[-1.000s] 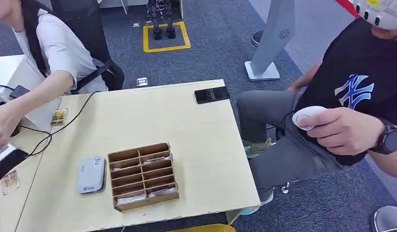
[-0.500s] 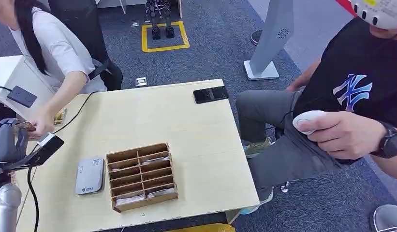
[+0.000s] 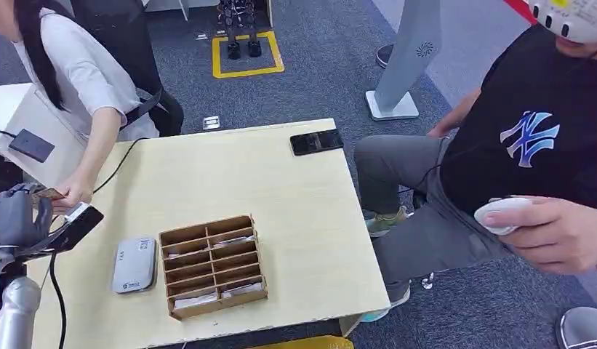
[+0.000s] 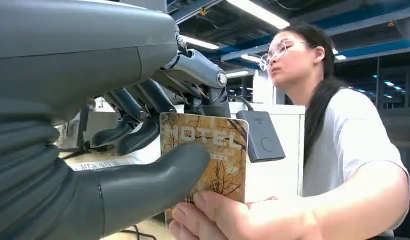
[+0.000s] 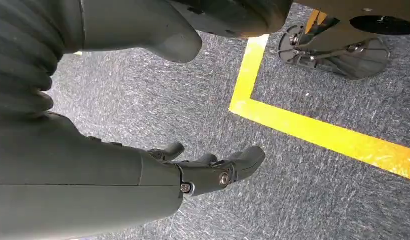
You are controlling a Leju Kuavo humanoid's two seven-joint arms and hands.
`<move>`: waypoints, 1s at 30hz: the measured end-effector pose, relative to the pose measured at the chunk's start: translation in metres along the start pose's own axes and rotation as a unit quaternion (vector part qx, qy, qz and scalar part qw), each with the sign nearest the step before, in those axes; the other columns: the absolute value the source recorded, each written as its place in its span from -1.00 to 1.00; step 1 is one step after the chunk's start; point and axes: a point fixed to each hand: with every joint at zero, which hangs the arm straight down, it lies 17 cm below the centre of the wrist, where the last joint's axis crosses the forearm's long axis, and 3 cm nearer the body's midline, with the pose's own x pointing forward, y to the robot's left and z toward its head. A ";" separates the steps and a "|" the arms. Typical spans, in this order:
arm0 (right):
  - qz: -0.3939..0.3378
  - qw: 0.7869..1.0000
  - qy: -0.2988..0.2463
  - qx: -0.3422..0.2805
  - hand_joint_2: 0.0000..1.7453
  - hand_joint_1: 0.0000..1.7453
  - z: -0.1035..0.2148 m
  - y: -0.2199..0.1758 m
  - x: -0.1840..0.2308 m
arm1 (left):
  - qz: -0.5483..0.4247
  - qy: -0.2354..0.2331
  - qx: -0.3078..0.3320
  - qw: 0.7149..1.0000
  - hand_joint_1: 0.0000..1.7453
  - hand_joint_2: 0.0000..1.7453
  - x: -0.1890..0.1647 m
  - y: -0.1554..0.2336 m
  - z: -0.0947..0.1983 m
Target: Pass the card to the sensor for recognition and then transmit it.
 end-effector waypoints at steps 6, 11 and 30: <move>0.000 1.000 0.000 0.002 1.00 -1.00 0.000 0.001 0.000 | 0.003 0.000 -0.001 1.000 1.00 1.00 0.000 -0.001 0.000; 0.000 1.000 0.001 0.004 1.00 -1.00 0.000 0.001 -0.002 | 0.009 -0.005 -0.004 1.000 1.00 1.00 0.002 -0.003 0.001; -0.016 1.000 0.013 -0.008 1.00 -1.00 0.000 -0.002 -0.008 | 0.040 0.008 0.010 0.999 -1.00 1.00 -0.033 -0.009 0.054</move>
